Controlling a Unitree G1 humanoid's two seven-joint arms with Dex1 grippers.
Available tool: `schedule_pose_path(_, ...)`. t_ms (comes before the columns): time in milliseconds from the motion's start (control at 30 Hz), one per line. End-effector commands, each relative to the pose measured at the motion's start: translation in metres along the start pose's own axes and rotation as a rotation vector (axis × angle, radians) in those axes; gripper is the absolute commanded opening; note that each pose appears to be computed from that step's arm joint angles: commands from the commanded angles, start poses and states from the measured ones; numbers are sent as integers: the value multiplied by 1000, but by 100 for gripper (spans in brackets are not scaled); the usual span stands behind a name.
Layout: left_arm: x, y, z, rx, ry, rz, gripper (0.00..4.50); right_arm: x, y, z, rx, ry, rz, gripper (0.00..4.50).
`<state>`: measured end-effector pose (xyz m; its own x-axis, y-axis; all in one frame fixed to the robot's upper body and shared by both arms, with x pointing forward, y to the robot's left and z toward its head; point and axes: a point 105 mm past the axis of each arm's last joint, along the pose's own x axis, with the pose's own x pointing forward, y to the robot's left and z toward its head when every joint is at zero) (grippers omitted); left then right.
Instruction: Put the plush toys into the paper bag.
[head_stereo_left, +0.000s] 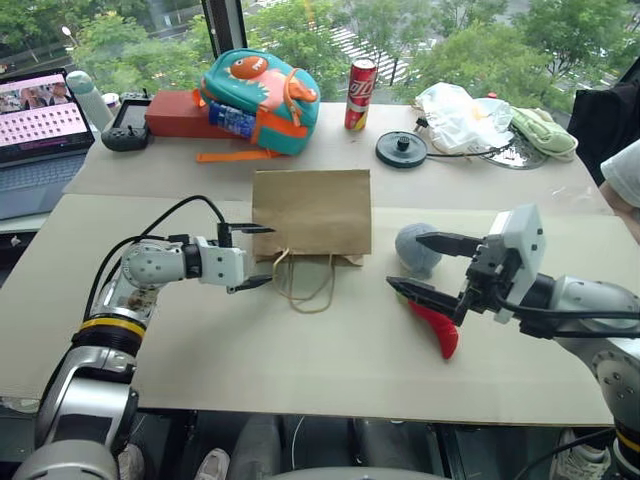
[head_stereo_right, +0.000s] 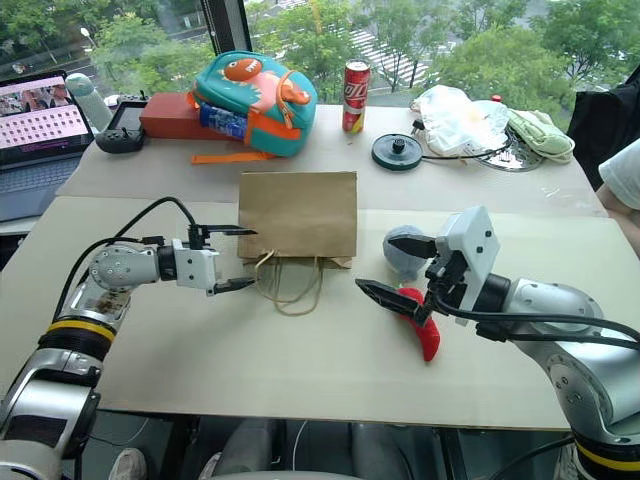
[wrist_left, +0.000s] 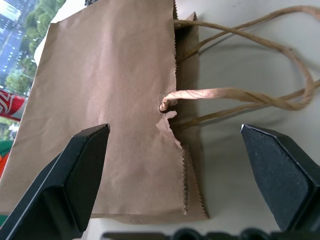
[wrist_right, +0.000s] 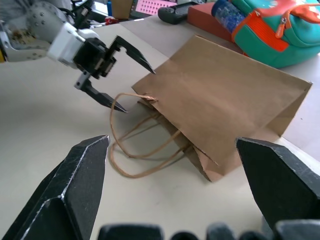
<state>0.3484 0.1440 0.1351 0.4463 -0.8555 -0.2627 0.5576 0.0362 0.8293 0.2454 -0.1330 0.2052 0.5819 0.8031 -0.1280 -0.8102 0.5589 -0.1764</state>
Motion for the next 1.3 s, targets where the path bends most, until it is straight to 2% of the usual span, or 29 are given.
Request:
schedule_pose_path(33, 6, 9, 12, 19, -83, 38, 450, -5, 3, 8, -29, -16, -21, 447)
schedule_pose_path(200, 6, -4, 10, -35, -113, -13, 450, -6, 5, 7, -24, -12, -25, 447)
schedule_pose_path(500, 7, -1, 9, -50, -115, -14, 450, -6, 3, 8, -23, -18, -48, 447)
schedule_pose_path(600, 10, -4, 9, -50, -113, -30, 383, -6, 3, 7, -19, -18, -51, 450)
schedule_pose_path(933, 20, -3, 14, -44, -131, -37, 18, -6, 1, 5, -8, -21, -71, 450)
schedule_pose_path(967, 20, -3, 13, -44, -130, -39, 6, -6, 1, 5, -8, -22, -73, 450)
schedule_pose_path(1300, 15, 1, 15, -64, -136, -22, 6, -4, -1, 4, -10, -25, -82, 450)
